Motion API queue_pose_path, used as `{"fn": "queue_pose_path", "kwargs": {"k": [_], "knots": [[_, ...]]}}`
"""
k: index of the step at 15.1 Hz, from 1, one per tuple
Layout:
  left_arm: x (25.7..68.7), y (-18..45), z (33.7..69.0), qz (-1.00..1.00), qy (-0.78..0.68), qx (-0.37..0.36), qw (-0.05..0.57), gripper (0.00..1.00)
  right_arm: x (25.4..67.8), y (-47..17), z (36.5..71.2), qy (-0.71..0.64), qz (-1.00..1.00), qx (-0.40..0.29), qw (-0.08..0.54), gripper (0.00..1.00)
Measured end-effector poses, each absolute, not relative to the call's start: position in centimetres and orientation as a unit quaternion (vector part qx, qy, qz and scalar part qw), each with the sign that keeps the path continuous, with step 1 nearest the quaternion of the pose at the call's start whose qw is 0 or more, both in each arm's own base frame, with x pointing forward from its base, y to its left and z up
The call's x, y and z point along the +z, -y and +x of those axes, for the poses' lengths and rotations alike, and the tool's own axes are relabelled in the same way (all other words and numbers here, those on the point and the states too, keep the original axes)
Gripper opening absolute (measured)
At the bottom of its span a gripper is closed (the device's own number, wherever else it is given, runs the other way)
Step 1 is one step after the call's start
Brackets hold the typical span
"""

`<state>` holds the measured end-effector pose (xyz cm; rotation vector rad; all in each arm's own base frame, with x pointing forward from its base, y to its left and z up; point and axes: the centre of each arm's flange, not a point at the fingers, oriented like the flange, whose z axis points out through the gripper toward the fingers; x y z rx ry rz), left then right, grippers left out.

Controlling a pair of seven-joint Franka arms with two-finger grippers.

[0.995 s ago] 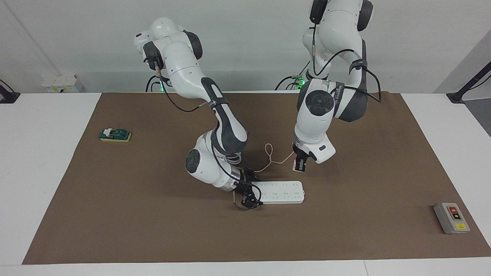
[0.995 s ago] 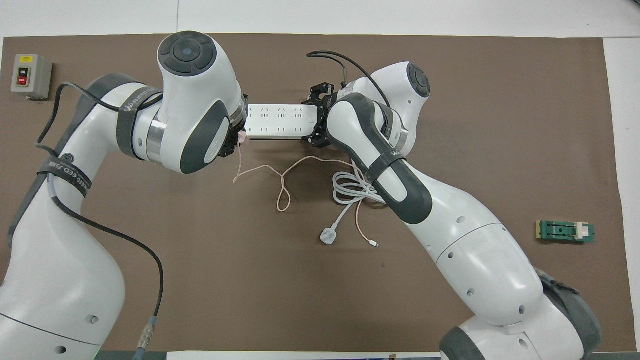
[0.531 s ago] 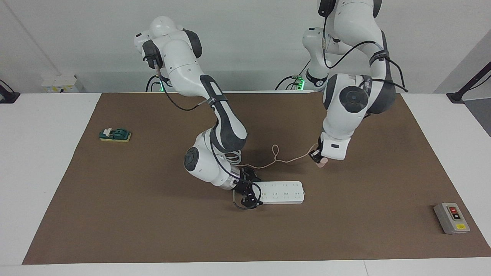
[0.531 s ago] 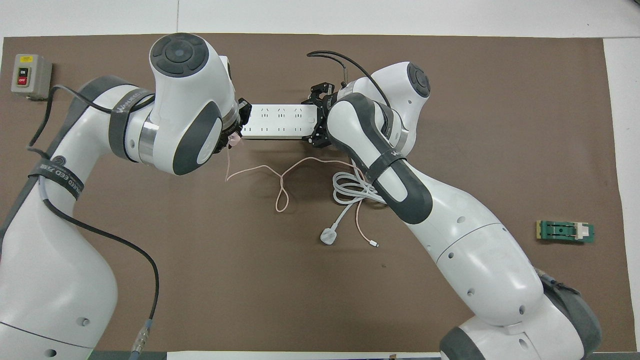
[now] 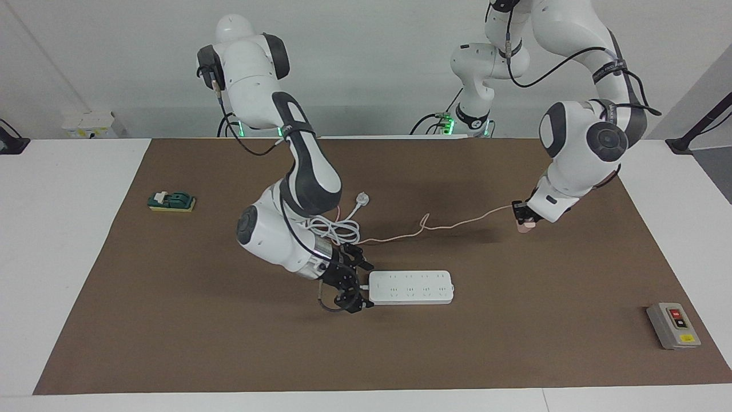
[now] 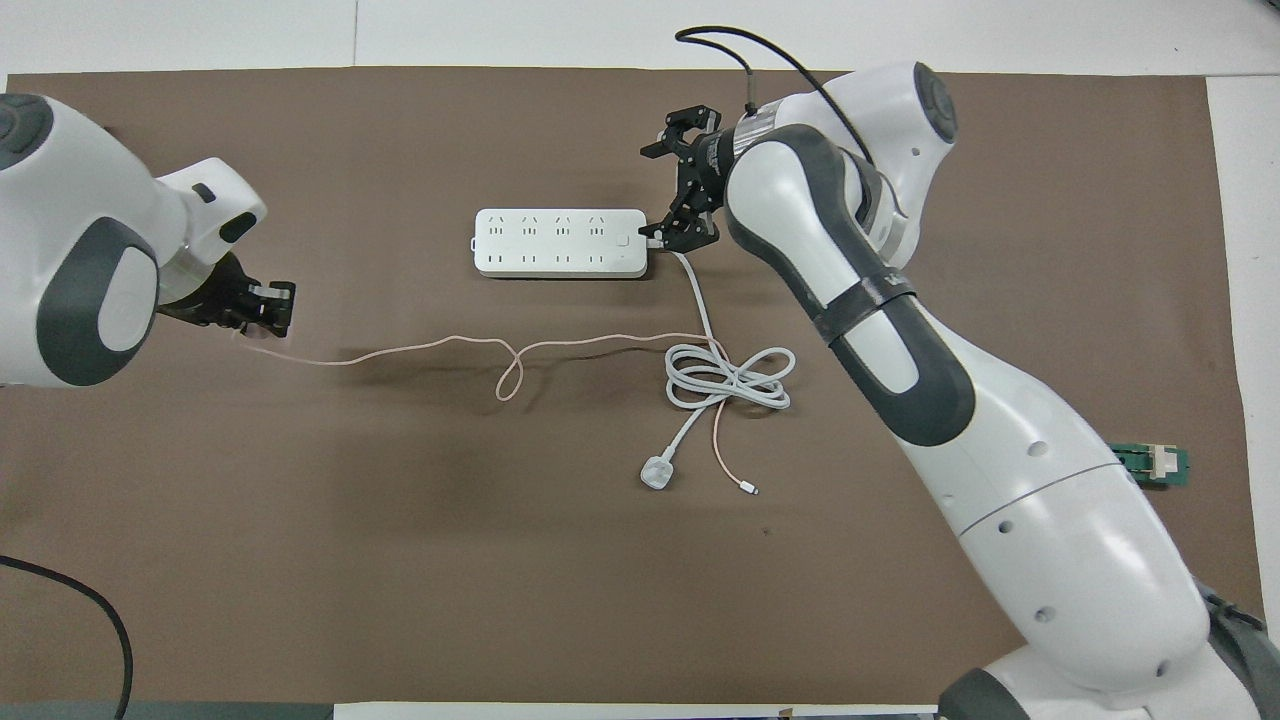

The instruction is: Unplug charger and place it aside

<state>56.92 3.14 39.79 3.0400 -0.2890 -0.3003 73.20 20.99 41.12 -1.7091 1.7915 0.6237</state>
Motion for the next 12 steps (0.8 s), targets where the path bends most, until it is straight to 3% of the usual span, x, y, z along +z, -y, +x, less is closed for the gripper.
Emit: {"fn": "queue_pose_path", "kwargs": {"k": [4,10,12], "knots": [[35.6,-5.6,52.5,0.988,0.099,-0.084,0.087,0.32,46.4,-16.6,72.3,-0.665,-0.669,0.196,0.266,1.0],[33.5,-4.5,48.7,0.992,0.097,-0.018,0.075,0.32,51.1,-15.3,69.4,-0.607,-0.754,0.146,0.203,1.0],[32.4,-6.0,47.5,0.994,0.081,-0.012,0.071,0.47,52.1,-14.2,68.5,-0.566,-0.796,0.127,0.176,1.0]]}}
